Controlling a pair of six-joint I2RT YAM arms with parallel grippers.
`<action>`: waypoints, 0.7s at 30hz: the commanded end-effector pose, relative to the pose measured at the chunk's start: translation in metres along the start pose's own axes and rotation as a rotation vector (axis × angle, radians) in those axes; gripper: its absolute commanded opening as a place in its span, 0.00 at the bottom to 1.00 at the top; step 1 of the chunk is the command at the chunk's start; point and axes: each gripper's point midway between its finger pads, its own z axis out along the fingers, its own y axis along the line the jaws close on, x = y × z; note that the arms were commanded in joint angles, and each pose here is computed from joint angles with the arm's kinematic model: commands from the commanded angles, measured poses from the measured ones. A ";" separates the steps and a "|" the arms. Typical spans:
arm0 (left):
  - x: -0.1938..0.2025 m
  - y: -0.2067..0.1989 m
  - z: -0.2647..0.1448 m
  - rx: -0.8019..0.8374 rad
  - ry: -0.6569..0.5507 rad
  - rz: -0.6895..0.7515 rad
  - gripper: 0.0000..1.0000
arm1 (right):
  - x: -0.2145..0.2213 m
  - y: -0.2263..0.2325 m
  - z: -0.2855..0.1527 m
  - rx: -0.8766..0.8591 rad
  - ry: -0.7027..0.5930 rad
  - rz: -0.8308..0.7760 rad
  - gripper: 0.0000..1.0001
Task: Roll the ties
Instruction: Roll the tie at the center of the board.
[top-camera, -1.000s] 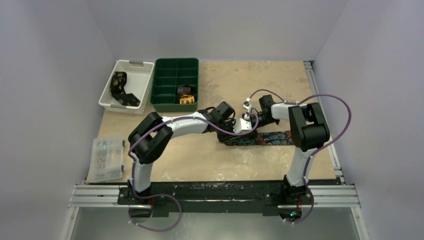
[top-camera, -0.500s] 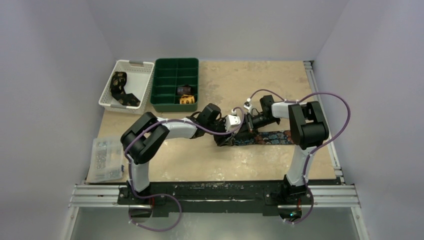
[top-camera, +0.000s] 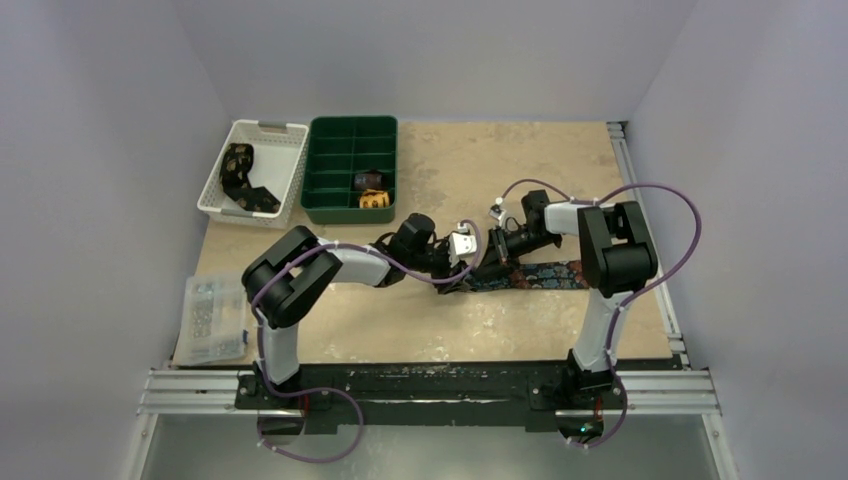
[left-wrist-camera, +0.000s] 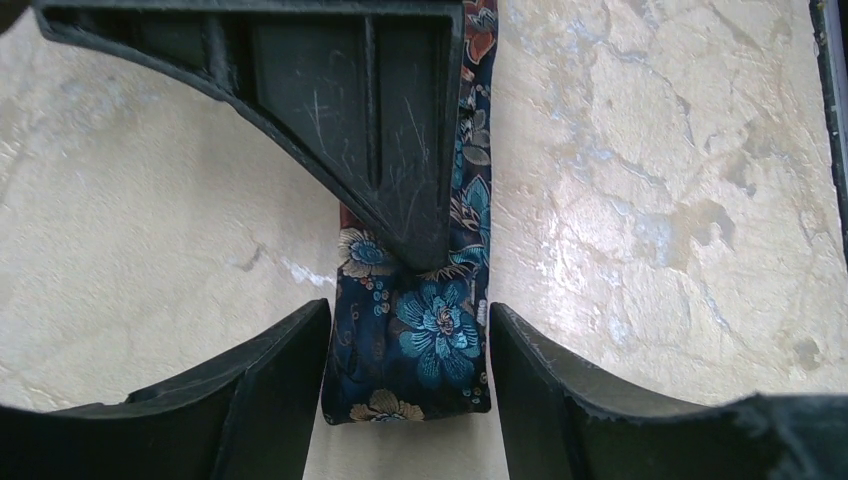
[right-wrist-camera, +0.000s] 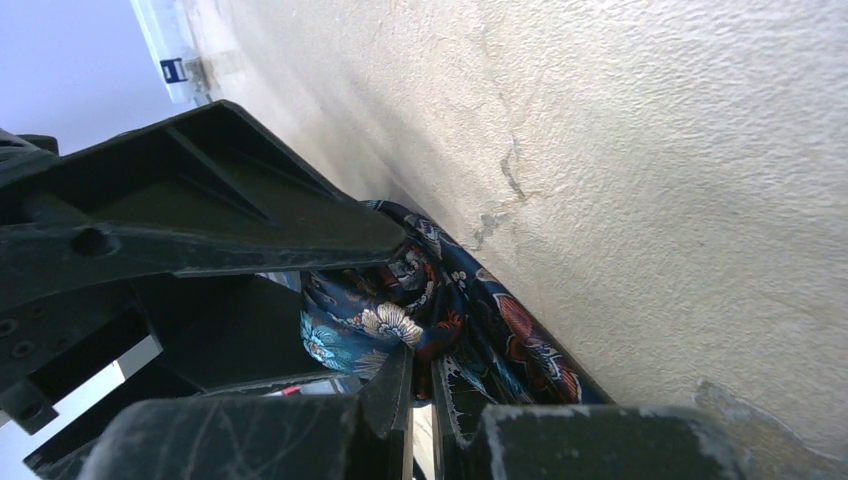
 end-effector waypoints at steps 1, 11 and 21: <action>-0.013 0.004 0.005 -0.007 -0.080 0.080 0.57 | 0.004 -0.052 0.003 0.226 0.033 -0.037 0.00; 0.018 0.003 0.003 -0.020 0.084 0.100 0.30 | -0.010 -0.023 -0.004 0.144 -0.013 -0.093 0.07; 0.056 0.002 -0.017 -0.044 0.379 0.103 0.25 | -0.013 0.033 -0.031 -0.002 -0.027 -0.153 0.53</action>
